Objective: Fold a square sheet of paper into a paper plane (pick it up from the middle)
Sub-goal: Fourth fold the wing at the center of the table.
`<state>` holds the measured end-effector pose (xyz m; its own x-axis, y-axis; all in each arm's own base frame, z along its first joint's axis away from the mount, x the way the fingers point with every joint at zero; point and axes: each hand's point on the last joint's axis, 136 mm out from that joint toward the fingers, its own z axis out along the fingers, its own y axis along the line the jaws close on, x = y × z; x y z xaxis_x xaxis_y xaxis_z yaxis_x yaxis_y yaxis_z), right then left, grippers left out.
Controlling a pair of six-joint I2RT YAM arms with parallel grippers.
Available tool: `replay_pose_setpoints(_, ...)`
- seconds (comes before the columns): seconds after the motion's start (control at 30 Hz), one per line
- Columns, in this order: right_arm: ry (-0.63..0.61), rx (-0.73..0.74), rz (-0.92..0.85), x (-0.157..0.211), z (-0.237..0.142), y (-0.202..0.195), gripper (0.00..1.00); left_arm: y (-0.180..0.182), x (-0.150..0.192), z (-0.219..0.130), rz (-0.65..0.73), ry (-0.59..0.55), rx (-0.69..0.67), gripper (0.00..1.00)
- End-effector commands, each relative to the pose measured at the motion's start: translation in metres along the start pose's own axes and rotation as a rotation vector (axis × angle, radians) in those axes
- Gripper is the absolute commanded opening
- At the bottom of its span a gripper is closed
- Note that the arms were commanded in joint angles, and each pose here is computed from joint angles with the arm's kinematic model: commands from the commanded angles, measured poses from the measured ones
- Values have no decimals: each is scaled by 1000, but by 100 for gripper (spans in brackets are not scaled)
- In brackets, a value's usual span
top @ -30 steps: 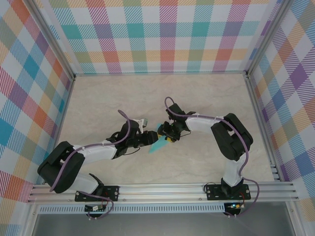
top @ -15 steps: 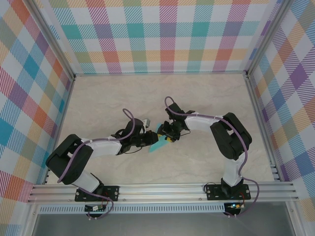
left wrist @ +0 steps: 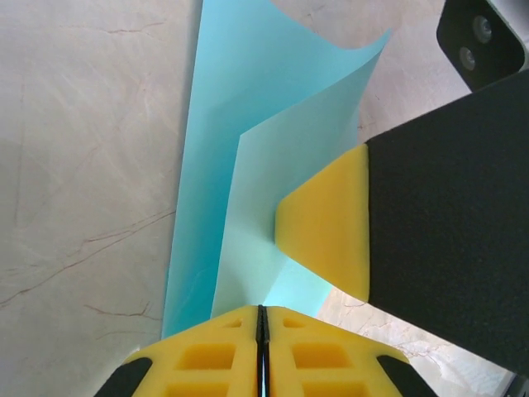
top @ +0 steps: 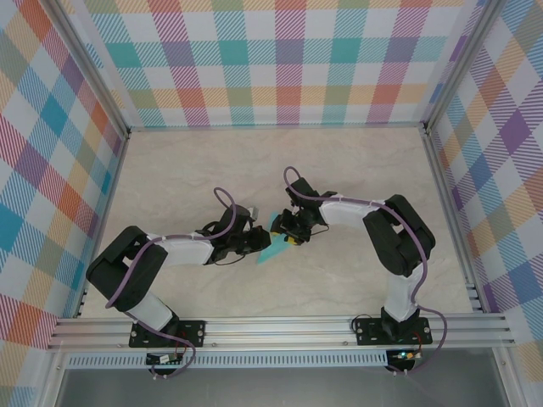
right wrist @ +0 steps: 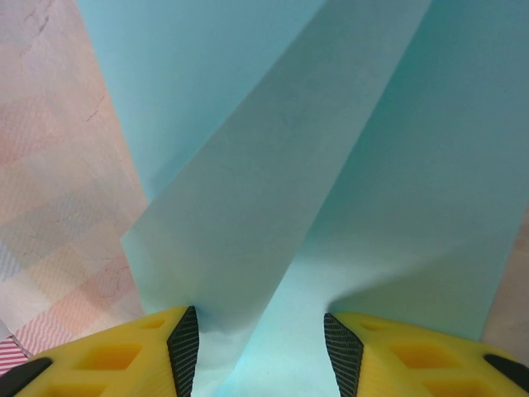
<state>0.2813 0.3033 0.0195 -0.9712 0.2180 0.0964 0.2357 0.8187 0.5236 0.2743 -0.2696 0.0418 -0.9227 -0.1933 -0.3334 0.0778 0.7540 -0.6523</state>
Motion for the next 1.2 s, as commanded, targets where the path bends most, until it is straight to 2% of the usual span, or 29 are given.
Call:
replay_pose_setpoints(0.0, 40, 248, 73, 17, 24, -82, 50, 5, -7, -1, -9, -15, -29, 10)
replay_pose_setpoints(0.13, 41, 234, 73, 18, 23, -80, 49, 7, -6, 2, -9, -9, -34, 9)
replay_pose_setpoints(0.4, 44, 297, 92, 17, 24, -91, 39, 8, -4, 3, -7, 1, -38, 9)
replay_pose_setpoints(0.77, 67, 360, 104, 18, 29, -102, 40, 7, -2, 3, -9, 14, -36, 9)
replay_pose_setpoints(1.03, 99, 418, 121, 20, 35, -112, 41, -26, -22, -20, 8, -61, 54, 10)
replay_pose_setpoints(1.17, 108, 426, 123, 20, 37, -113, 41, -29, -32, -27, 4, -104, 57, 10)
